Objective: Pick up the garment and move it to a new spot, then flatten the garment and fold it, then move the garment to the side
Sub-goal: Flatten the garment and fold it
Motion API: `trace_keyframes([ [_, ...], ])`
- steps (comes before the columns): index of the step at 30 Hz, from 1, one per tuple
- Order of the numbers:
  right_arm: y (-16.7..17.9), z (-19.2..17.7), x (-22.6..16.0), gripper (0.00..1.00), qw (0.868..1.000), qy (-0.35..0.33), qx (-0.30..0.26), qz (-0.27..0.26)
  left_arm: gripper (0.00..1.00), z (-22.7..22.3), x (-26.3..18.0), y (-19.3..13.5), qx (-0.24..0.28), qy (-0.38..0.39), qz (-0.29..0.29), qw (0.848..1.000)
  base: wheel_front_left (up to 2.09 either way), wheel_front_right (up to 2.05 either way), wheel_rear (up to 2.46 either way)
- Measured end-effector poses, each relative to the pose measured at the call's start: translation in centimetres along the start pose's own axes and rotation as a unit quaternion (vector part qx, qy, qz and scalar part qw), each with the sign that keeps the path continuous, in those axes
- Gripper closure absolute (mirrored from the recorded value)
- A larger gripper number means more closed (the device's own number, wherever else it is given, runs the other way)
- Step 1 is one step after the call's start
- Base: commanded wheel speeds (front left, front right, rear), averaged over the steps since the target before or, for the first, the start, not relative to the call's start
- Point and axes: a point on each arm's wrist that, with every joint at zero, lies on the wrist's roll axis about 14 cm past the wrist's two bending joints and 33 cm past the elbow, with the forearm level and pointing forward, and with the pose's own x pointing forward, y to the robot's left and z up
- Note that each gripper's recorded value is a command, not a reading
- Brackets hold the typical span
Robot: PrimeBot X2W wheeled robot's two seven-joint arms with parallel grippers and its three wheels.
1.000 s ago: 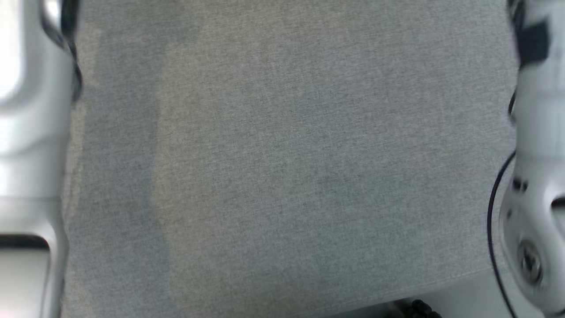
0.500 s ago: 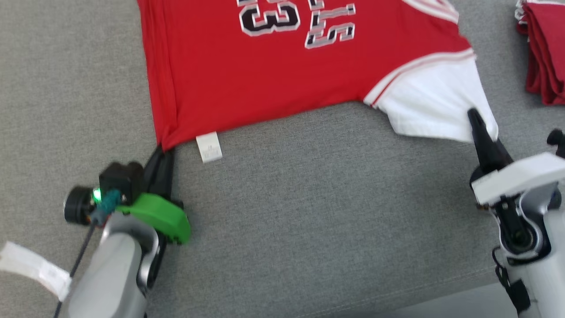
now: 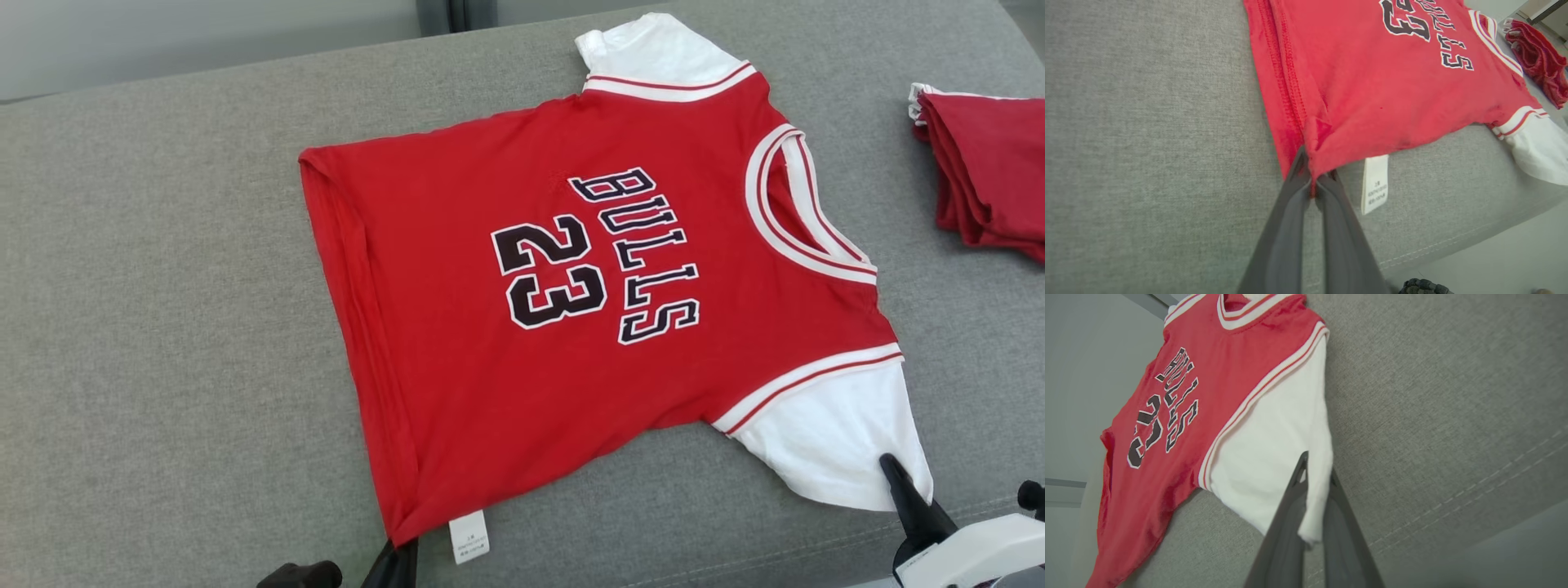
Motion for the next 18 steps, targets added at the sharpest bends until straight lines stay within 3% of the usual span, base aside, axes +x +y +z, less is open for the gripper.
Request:
trace_keyframes([
  [4, 0.5, 1.5, 0.6, 1.0, 1.0, -0.007, -0.019, 0.005, 1.0, 1.3, 0.0, -1.0, -0.019, 0.002, -0.014, 1.0, 0.0, 0.0, 0.0],
  [12, 4.6, 8.4, 4.4, 1.0, 0.994, -0.037, -0.085, 0.051, 1.0, 6.9, 2.2, -0.9, 0.026, -0.008, -0.042, 0.999, 0.0, 0.0, 0.0],
  [18, 7.1, 11.1, 8.1, 1.0, 0.99, -0.02, -0.127, 0.06, 1.0, 9.6, 4.9, -1.3, 0.038, 0.011, -0.057, 0.998, 0.0, 0.0, 0.0],
])
